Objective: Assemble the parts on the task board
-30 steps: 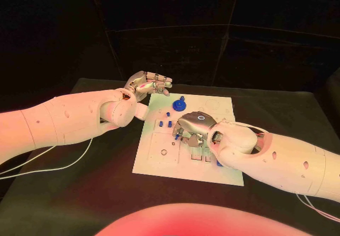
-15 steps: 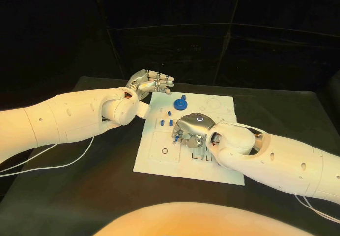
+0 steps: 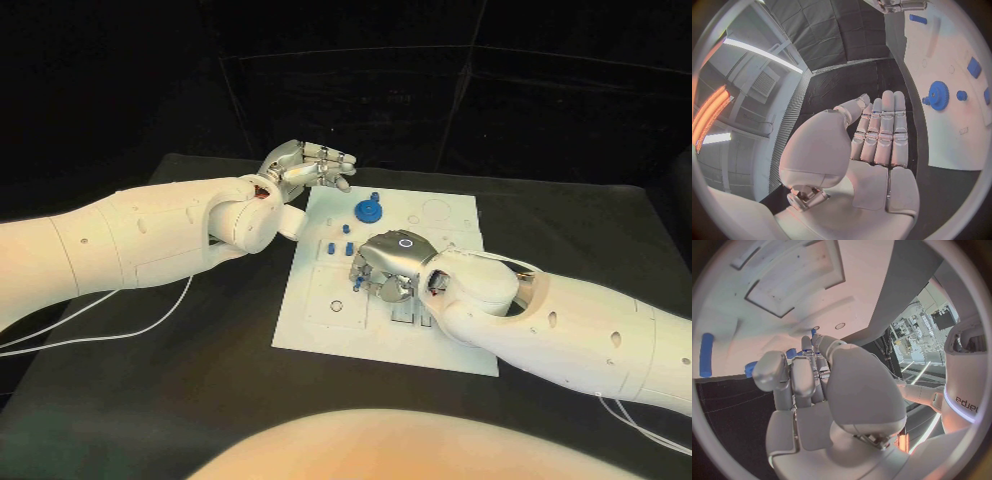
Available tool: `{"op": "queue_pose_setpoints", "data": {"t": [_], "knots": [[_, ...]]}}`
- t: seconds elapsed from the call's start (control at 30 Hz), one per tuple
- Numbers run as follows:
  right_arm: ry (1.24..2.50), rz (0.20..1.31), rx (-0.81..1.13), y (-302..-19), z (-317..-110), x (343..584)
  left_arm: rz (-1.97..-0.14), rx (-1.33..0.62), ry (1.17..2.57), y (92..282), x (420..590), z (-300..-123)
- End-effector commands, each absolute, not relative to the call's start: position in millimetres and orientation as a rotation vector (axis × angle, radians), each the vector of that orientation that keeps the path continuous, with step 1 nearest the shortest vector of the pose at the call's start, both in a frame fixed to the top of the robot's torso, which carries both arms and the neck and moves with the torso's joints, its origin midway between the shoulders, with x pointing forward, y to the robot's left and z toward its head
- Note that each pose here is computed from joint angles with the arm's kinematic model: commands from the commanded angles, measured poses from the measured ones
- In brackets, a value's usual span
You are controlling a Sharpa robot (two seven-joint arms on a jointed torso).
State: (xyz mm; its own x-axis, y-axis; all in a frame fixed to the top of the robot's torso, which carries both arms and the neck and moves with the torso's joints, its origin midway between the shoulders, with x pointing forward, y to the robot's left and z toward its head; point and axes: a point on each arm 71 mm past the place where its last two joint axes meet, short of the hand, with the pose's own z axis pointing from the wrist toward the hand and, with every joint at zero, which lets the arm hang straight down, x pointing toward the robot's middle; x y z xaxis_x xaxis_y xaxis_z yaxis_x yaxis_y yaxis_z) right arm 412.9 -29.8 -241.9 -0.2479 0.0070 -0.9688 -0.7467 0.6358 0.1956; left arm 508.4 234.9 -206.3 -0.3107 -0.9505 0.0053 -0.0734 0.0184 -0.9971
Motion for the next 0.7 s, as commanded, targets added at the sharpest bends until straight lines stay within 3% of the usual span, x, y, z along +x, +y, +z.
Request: {"op": "queue_pose_setpoints", "data": {"t": [0.03, 0.7], "knots": [[1.684, 0.806, -0.632, -28.4, -241.8, 410.8, -1.409, -1.083, 1.502, 234.1, 508.8, -204.7], [1.7, 0.794, -0.636, -27.6, -243.7, 411.4, -1.41, -1.083, 1.505, 234.0, 508.9, -204.8]]}}
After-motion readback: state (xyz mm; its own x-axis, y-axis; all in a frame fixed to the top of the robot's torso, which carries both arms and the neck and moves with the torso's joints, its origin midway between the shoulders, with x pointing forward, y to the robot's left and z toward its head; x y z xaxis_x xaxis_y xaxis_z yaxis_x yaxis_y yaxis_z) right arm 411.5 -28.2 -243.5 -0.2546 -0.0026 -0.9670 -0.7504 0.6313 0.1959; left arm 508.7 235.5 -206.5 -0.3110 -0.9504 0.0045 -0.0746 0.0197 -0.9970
